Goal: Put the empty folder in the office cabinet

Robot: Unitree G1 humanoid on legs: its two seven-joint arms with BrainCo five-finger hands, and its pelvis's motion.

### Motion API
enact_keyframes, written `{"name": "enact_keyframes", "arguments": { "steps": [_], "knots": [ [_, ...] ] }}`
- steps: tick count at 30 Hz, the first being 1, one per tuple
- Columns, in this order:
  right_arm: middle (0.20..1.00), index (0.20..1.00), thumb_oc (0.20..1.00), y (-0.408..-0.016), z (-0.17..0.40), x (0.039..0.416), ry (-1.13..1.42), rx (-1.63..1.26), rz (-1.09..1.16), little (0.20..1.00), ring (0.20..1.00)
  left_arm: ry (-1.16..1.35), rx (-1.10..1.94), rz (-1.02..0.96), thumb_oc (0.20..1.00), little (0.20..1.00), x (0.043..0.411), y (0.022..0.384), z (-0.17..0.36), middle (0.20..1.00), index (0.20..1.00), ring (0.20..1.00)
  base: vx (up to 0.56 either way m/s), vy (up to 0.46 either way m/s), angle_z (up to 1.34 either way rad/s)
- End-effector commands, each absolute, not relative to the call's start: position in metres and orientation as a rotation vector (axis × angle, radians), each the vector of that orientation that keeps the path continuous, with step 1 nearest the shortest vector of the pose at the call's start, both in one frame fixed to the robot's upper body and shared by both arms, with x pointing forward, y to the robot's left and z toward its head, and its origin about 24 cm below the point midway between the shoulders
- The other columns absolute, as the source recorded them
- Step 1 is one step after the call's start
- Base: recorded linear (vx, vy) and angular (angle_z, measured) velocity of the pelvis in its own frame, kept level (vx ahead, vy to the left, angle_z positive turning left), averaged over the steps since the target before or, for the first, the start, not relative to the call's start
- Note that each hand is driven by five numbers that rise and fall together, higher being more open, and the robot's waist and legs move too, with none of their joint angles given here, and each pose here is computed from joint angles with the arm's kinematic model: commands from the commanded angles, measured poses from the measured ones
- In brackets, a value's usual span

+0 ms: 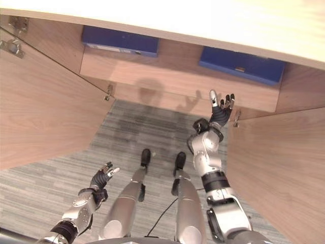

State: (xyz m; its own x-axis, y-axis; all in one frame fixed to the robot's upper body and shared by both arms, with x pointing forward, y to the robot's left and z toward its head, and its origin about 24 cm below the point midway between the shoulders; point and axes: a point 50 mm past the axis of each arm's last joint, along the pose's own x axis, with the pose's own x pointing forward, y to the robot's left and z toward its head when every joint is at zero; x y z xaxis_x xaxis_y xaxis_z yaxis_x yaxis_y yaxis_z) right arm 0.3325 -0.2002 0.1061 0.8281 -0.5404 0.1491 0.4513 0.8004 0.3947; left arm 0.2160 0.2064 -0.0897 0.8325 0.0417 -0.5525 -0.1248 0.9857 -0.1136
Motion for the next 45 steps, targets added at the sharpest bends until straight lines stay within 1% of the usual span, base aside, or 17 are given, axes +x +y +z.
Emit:
{"name": "enact_keyframes", "arguments": {
  "steps": [1,9,13,14,15,16,17,18,21,31,33,34,35,37,39,42,45],
  "knots": [
    [1.000,1.000,1.000,-0.207,0.133,0.329,-0.407,0.084,-0.483,1.000,1.000,0.596,-0.126,0.106,1.000,1.000,0.203,0.216,-0.096,1.000,1.000,1.000,-0.03,0.004,0.01],
    [1.000,1.000,1.000,-0.216,0.108,0.312,-0.334,-0.098,-0.452,1.000,1.000,0.646,-0.143,0.141,1.000,1.000,0.190,0.224,-0.106,1.000,1.000,1.000,-0.01,0.009,0.02],
    [1.000,1.000,1.000,-0.221,0.102,0.303,-0.324,-0.227,-0.407,1.000,1.000,0.655,-0.147,0.154,1.000,1.000,0.184,0.229,-0.108,1.000,1.000,1.000,0.00,0.006,0.02],
    [1.000,1.000,1.000,-0.224,0.102,0.301,-0.323,-0.331,-0.364,1.000,1.000,0.662,-0.142,0.153,1.000,1.000,0.181,0.233,-0.109,1.000,1.000,1.000,0.00,0.000,0.00],
    [0.900,0.900,0.900,-0.224,0.102,0.301,-0.323,-0.332,-0.363,0.900,0.900,0.662,-0.143,0.152,1.000,1.000,0.181,0.233,-0.109,1.000,1.000,1.000,0.00,0.000,0.00],
    [0.529,0.529,0.529,-0.231,0.102,0.300,-0.315,-0.447,-0.322,0.529,0.529,0.662,-0.145,0.150,1.000,1.000,0.177,0.237,-0.109,1.000,1.000,1.000,0.00,0.000,0.00],
    [0.200,0.200,0.200,-0.235,0.103,0.300,-0.304,-0.540,-0.279,0.200,0.200,0.664,-0.149,0.147,1.000,1.000,0.175,0.239,-0.109,1.000,1.000,1.000,0.00,0.000,0.00],
    [0.200,0.200,0.200,-0.234,0.103,0.300,-0.304,-0.542,-0.278,0.200,0.200,0.664,-0.151,0.147,1.000,1.000,0.175,0.239,-0.110,1.000,1.000,1.000,0.00,0.000,0.00],
    [0.200,0.200,0.200,-0.250,0.111,0.300,-0.295,-0.794,-0.222,0.200,0.200,0.655,-0.161,0.154,1.000,1.000,0.171,0.247,-0.109,1.000,1.000,1.000,0.00,0.000,0.00],
    [0.200,0.200,0.200,-0.268,0.122,0.313,-0.256,-0.914,-0.215,0.200,0.200,0.657,-0.164,0.130,1.000,1.000,0.168,0.247,-0.109,1.000,1.000,1.000,0.00,0.000,0.00],
    [0.200,0.200,0.200,-0.269,0.128,0.316,-0.255,-0.970,-0.170,0.200,0.200,0.654,-0.162,0.120,1.000,1.000,0.169,0.248,-0.108,1.000,1.000,1.000,0.00,0.000,0.00],
    [0.200,0.200,0.200,-0.273,0.131,0.318,-0.227,-1.031,-0.110,0.200,0.200,0.660,-0.159,0.112,1.000,1.000,0.167,0.250,-0.109,1.000,1.000,1.000,0.00,0.000,0.00],
    [0.200,0.200,0.200,-0.273,0.131,0.318,-0.227,-1.032,-0.109,0.200,0.200,0.660,-0.160,0.112,1.000,1.000,0.167,0.250,-0.109,1.000,1.000,1.000,0.00,0.000,0.00],
    [0.200,0.200,0.200,-0.273,0.129,0.321,-0.144,-1.115,0.054,0.200,0.200,0.675,-0.153,0.090,1.000,1.000,0.164,0.254,-0.109,1.000,1.000,1.000,0.04,-0.025,0.06],
    [0.200,0.200,0.200,-0.273,0.111,0.324,0.024,-1.098,0.246,0.200,0.200,0.712,-0.130,0.041,1.000,1.000,0.160,0.258,-0.111,1.000,1.000,1.000,0.05,-0.040,0.07],
    [0.200,0.200,0.200,-0.258,0.092,0.323,0.175,-1.133,0.484,0.200,0.200,0.727,-0.120,0.006,1.000,1.000,0.162,0.258,-0.111,1.000,1.000,1.000,0.06,-0.031,0.09],
    [0.200,0.200,0.200,-0.259,0.072,0.316,0.312,-1.093,0.596,0.200,0.200,0.735,-0.108,-0.023,1.000,1.000,0.162,0.258,-0.111,1.000,1.000,1.000,0.06,-0.029,0.11]
  ]
}}
